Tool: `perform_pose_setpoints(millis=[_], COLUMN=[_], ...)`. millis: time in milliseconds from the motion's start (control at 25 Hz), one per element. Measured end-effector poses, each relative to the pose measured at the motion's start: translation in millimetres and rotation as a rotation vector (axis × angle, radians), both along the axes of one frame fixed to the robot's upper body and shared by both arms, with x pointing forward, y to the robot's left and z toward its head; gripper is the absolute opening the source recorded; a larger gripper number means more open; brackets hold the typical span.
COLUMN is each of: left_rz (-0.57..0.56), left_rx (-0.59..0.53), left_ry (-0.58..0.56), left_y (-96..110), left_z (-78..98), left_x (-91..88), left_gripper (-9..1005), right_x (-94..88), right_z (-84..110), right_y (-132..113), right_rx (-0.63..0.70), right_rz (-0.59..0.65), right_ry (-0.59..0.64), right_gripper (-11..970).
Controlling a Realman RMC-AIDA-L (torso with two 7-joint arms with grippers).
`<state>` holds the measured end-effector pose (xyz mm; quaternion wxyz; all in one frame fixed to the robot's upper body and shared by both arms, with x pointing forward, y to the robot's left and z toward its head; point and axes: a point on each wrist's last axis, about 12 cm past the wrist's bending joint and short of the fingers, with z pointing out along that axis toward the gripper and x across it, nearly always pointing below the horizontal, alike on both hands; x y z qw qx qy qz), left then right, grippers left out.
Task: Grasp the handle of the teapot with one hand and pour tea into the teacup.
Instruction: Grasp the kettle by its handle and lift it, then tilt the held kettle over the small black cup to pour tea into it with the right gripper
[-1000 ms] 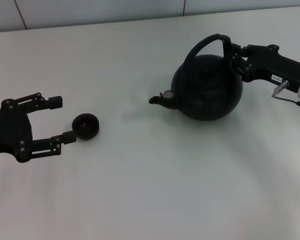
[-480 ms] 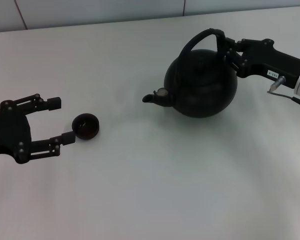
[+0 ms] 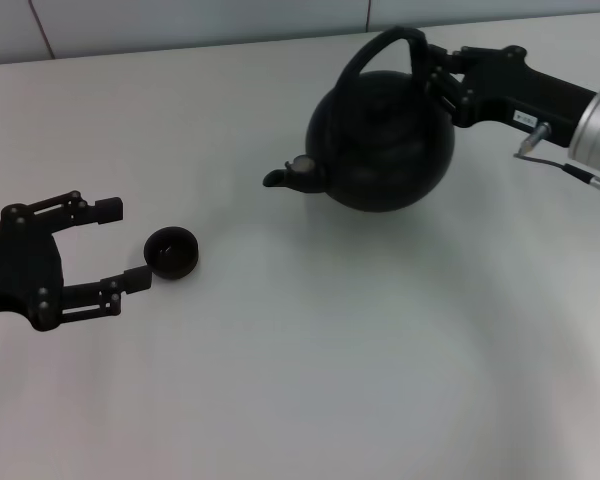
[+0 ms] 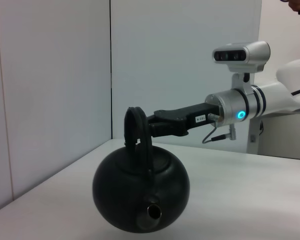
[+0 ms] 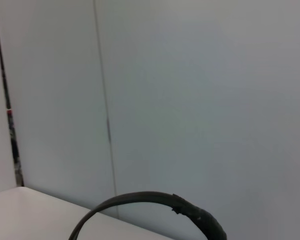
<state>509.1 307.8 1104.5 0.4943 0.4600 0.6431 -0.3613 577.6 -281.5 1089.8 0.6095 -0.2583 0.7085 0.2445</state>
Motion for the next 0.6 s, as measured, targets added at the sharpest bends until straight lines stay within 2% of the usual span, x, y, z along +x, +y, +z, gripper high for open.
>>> perform_pose_setpoints(millis=[600], left_rz=[0.005], left_rx=[-0.005], left_ry=[0.003], left_y=[-0.4], left_z=[-3.2], left_x=[-4.8], left_gripper=[803], right_x=[22.2], right_z=[18.4], right_y=[24.0], right_rx=[-0.035], right_rz=[0.069], right_ry=[-0.048], right_gripper=[128])
